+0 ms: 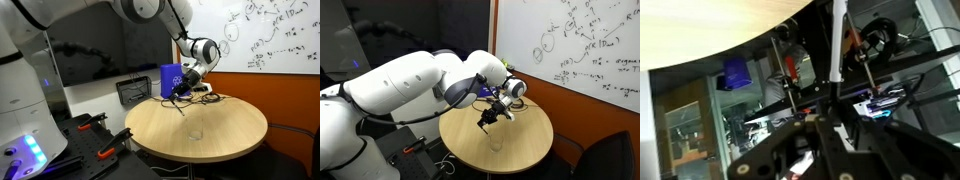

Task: Pick the pen on the table and put it in the glass cup

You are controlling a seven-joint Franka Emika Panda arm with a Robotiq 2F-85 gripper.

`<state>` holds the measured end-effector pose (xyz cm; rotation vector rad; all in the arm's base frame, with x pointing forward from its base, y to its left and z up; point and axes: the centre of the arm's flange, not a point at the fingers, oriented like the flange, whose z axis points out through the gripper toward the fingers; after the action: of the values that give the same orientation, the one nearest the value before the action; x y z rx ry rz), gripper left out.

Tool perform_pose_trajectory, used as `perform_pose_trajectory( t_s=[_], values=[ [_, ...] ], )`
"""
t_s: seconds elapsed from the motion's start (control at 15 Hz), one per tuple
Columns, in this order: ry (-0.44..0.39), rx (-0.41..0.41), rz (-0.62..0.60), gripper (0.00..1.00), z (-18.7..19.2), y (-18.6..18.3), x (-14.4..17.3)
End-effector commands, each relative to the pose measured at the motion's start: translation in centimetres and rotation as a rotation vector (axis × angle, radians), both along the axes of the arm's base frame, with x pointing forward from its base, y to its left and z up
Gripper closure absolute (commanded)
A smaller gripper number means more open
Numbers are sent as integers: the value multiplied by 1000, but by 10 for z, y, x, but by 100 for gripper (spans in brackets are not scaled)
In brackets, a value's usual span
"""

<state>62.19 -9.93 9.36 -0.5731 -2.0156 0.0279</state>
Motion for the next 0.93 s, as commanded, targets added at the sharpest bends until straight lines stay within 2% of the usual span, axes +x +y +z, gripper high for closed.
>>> perform_pose_trajectory(
  t_s=[0.0, 0.47, 0.87],
  values=[
    [19, 2, 5, 95, -1, -11, 25],
    [18, -35, -7, 95, -15, -27, 39],
    [52, -42, -22, 95, -37, -26, 41]
  ],
)
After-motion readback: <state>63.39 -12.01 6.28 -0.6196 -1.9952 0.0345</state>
